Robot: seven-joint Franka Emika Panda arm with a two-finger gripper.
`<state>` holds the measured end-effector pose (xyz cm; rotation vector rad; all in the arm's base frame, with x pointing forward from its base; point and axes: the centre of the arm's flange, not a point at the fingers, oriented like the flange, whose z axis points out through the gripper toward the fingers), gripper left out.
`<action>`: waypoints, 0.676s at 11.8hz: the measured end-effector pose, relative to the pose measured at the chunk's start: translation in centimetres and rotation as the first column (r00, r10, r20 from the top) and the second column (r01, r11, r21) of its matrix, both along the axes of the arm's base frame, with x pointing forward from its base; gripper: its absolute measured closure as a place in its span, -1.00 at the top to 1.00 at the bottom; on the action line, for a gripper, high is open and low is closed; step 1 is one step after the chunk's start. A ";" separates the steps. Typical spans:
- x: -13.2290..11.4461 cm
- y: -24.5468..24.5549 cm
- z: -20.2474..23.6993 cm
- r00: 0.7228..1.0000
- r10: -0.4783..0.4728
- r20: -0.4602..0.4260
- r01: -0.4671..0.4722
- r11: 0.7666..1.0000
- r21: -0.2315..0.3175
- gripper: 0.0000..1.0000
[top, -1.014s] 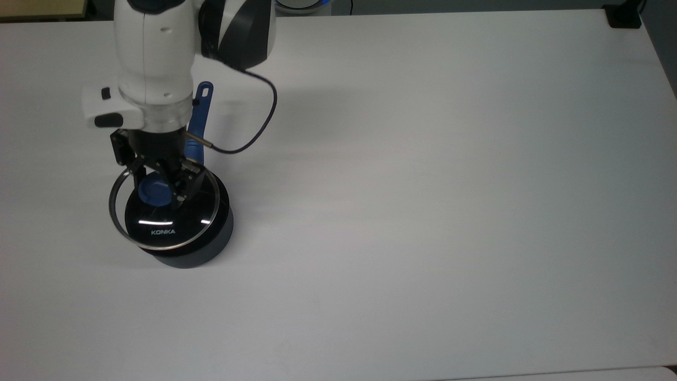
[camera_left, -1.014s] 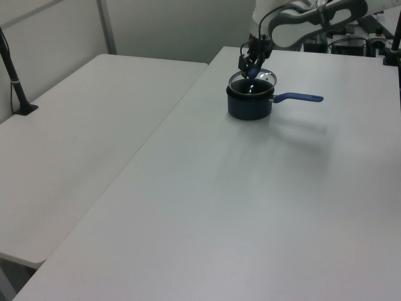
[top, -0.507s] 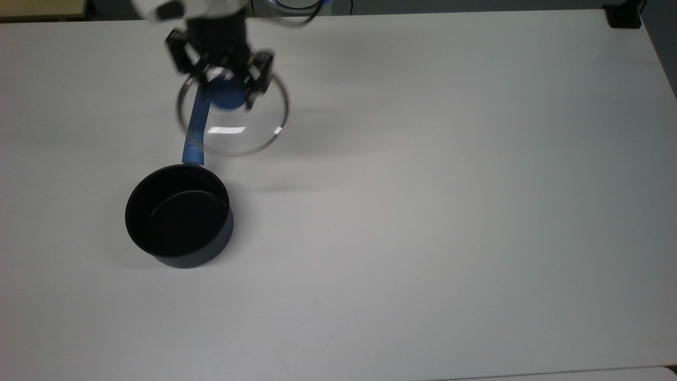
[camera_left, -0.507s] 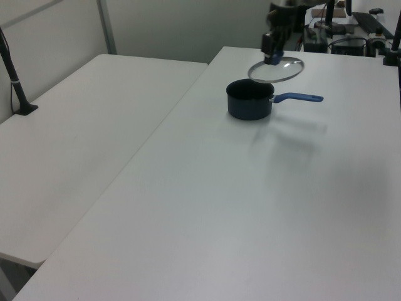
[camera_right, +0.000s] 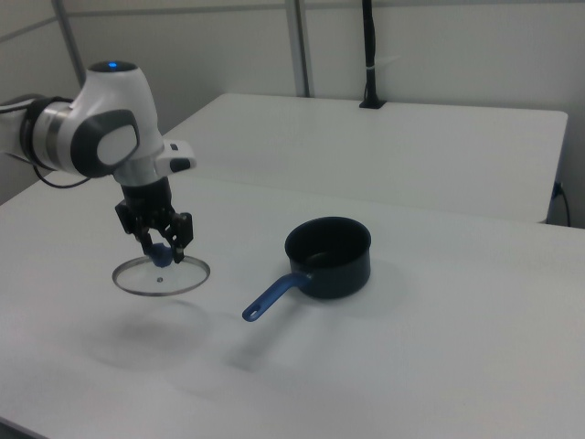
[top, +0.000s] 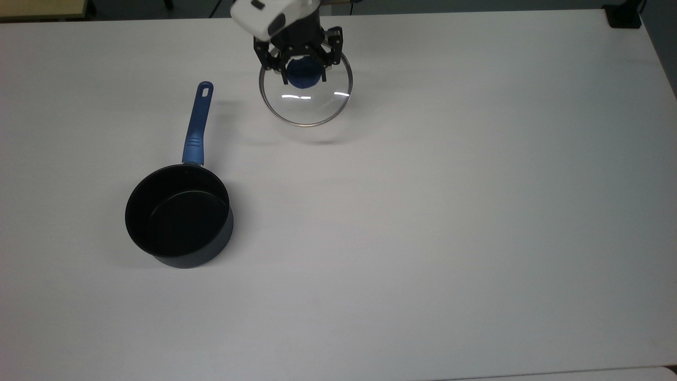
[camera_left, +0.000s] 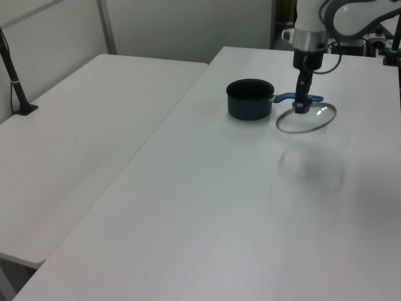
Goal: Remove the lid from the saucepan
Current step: 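Lift the glass lid up off the saucepan and carry it aside, then lower the held lid onto the table beside the saucepan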
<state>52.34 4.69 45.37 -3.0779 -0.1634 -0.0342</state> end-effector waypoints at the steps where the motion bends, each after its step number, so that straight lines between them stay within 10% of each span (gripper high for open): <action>1: -0.1 0.0 -1.0 0.999 0.035 -0.014 -0.035 0.999 0.011 0.33; 8: 3.2 2.9 -9.7 0.999 0.041 0.014 -0.041 0.999 0.031 0.33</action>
